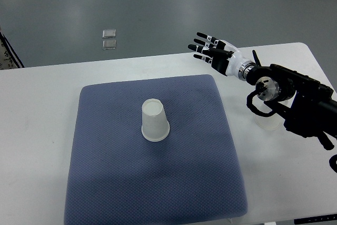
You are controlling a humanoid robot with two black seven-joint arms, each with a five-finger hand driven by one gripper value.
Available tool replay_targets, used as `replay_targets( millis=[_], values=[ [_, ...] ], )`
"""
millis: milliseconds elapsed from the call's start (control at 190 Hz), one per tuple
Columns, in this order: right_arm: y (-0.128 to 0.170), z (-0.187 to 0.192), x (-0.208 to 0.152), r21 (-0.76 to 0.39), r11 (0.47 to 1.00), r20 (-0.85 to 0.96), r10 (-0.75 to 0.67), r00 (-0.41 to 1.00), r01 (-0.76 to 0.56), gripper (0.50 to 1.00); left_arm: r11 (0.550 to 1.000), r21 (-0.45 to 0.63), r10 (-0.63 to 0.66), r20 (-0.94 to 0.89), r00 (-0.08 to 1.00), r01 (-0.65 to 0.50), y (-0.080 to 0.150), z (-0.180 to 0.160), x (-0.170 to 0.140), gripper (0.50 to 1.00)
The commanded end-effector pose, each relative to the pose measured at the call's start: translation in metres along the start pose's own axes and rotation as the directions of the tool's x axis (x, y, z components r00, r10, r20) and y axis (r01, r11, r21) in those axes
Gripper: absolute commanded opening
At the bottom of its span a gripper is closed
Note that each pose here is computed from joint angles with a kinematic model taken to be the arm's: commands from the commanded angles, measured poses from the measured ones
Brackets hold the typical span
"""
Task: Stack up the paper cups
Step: 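Move the right hand toward the standing white paper cup beside the pad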
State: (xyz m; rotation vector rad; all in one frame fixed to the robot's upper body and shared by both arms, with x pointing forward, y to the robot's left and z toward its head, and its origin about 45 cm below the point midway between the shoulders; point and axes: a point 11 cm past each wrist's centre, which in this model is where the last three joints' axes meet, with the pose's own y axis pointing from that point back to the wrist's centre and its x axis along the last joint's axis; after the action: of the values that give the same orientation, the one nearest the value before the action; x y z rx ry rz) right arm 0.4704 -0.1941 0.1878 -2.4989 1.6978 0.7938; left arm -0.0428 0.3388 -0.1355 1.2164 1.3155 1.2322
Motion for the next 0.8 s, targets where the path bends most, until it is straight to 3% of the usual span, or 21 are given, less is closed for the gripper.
replay_targets(
  millis=[0,426,673,794],
  values=[
    [-0.001,-0.001,-0.002,0.001,1.000,-0.003,-0.004,1.000,0.004,0.924,1.000,-0.001,0.000,-0.003,1.000,0.000,0.000,0.000,0.000,1.000],
    [-0.001,-0.002,-0.001,-0.003,1.000,-0.023,-0.001,1.000,0.001,0.924,1.000,-0.002,0.009,-0.007,1.000,-0.009,0.000,-0.001,0.003,1.000],
    [0.002,-0.007,-0.001,-0.023,0.999,-0.218,-0.042,0.975,0.038,0.924,1.000,-0.003,0.000,-0.006,1.000,0.000,0.000,0.000,0.000,1.000],
    [0.007,-0.028,0.006,-0.015,0.997,-0.291,-0.074,0.954,0.073,0.924,1.000,-0.003,0.003,-0.007,1.000,-0.003,0.000,0.000,0.001,1.000]
  ],
)
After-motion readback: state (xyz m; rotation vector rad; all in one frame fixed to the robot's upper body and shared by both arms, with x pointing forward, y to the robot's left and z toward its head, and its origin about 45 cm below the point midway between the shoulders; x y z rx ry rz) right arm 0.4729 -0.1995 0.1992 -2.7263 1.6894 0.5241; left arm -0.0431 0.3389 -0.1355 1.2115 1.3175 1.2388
